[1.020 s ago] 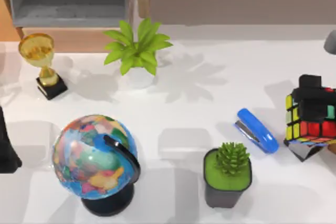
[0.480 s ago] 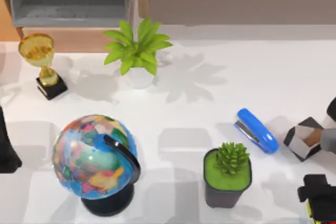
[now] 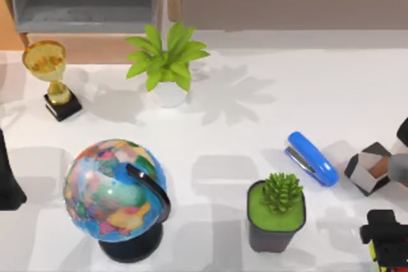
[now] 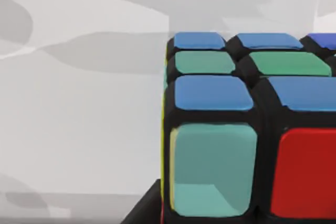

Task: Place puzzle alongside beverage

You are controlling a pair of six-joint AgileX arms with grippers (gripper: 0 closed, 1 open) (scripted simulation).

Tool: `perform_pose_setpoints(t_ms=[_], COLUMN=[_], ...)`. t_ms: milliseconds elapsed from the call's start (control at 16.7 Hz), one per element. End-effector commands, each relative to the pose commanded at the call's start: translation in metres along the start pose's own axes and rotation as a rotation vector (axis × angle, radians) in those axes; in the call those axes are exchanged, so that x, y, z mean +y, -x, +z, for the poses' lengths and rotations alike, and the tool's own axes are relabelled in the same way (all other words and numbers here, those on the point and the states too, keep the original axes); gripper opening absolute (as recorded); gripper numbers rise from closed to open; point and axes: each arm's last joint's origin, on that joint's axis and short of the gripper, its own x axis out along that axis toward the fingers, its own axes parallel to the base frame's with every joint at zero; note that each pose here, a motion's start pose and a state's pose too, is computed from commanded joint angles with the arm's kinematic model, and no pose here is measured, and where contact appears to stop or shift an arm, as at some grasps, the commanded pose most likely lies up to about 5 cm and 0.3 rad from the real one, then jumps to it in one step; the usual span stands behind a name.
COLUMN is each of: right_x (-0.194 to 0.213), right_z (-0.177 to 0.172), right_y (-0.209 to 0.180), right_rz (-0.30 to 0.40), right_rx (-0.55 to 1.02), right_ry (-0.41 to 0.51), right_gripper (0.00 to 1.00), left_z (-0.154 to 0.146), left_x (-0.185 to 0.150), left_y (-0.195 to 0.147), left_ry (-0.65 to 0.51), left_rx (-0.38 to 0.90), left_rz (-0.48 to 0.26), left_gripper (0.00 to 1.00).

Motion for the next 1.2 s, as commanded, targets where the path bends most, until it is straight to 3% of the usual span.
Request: perform_pose_setpoints(t_ms=[540, 1200], right_x=[0.002, -0.002], right_z=[0.002, -0.001], right_y=[0.000, -0.021], right_rz=[0.029, -0.017], right_rx=[-0.051, 0.018], right_ry=[0.006, -0.003], right_gripper=[0.00, 0.00], left_z=[0.000, 0.000], left_x=[0.000, 0.000], left_y=[0.000, 0.000], left_ry=[0.000, 0.000], left_rx=[0.000, 0.000], left_rz=[0.000, 0.000], left_gripper=[1.00, 1.00])
